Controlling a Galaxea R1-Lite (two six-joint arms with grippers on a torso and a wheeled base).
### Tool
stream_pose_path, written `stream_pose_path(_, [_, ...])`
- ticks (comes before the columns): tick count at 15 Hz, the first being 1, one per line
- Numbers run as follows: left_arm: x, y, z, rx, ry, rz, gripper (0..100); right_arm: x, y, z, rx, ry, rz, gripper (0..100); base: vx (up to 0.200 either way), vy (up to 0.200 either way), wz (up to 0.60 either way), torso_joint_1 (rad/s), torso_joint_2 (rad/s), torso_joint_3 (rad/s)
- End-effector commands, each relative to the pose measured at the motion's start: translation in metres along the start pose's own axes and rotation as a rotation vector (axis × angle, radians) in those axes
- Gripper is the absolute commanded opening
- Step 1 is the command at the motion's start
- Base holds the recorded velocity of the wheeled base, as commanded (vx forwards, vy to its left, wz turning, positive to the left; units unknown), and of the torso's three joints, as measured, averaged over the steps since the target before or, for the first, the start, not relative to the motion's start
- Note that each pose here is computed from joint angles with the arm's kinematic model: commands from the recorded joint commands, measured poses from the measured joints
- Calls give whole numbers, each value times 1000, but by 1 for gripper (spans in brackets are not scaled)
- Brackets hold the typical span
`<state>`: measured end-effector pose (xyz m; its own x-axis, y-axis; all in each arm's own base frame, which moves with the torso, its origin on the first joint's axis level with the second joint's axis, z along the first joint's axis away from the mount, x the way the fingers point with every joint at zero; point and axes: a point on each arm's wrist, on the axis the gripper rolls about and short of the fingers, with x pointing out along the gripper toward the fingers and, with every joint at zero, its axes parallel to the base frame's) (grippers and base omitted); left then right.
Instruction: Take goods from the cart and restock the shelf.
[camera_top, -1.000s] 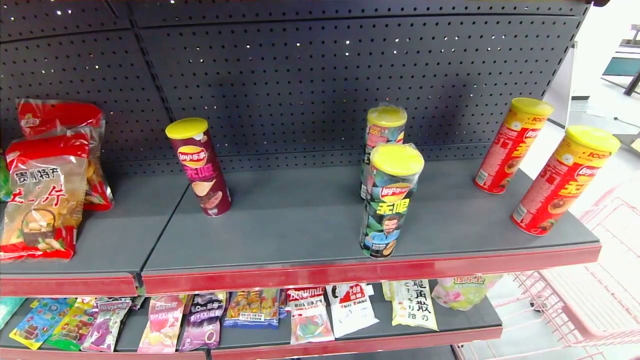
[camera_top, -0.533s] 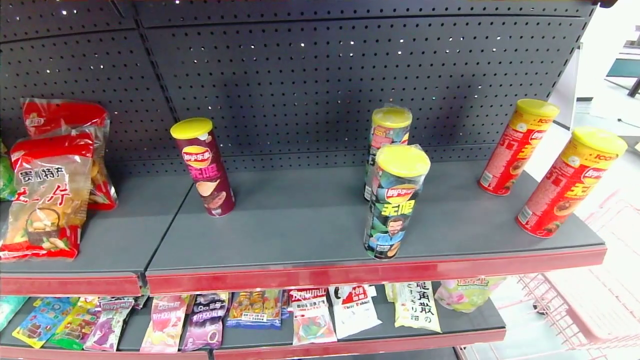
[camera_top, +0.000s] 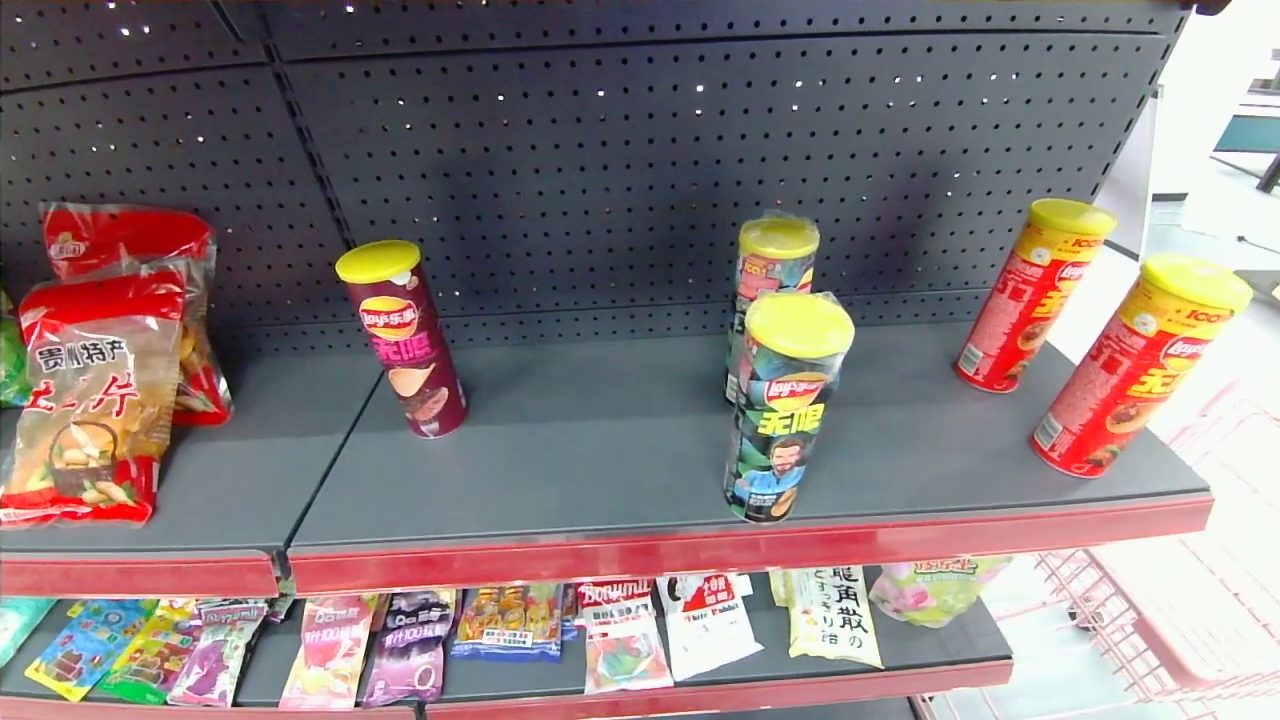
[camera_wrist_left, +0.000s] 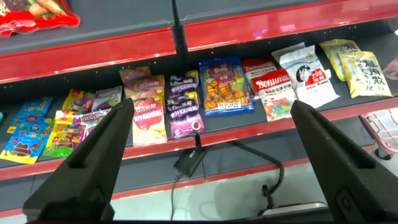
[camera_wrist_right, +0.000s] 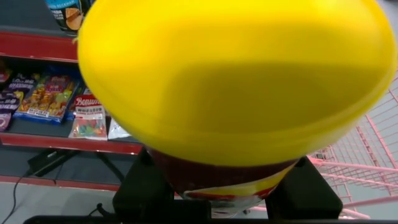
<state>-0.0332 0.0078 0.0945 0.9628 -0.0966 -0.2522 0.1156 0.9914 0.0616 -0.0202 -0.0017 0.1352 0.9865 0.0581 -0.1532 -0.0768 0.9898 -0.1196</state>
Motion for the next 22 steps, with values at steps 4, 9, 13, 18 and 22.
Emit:
stream_pose_path(4, [0,0,0,0,-1,0,100,2,1,-4,-1,16,7,0,0,200,0,7,-1,1])
stream_pose_path(9, [0,0,0,-2,-1,-2,100,2,1,-6,-1,19,9,0,0,200,0,0,1,2])
stream_pose_path(13, [0,0,0,-2,-1,0,100,2,1,-7,-1,20,9,0,0,200,0,-3,4,1])
stream_pose_path(18, [0,0,0,-2,-1,0,100,1,1,-7,-1,13,5,0,0,80,0,1,2,1])
stream_pose_path(22, [0,0,0,0,-1,0,100,0,1,-11,-2,2,6,0,50,0,0,1,1,1])
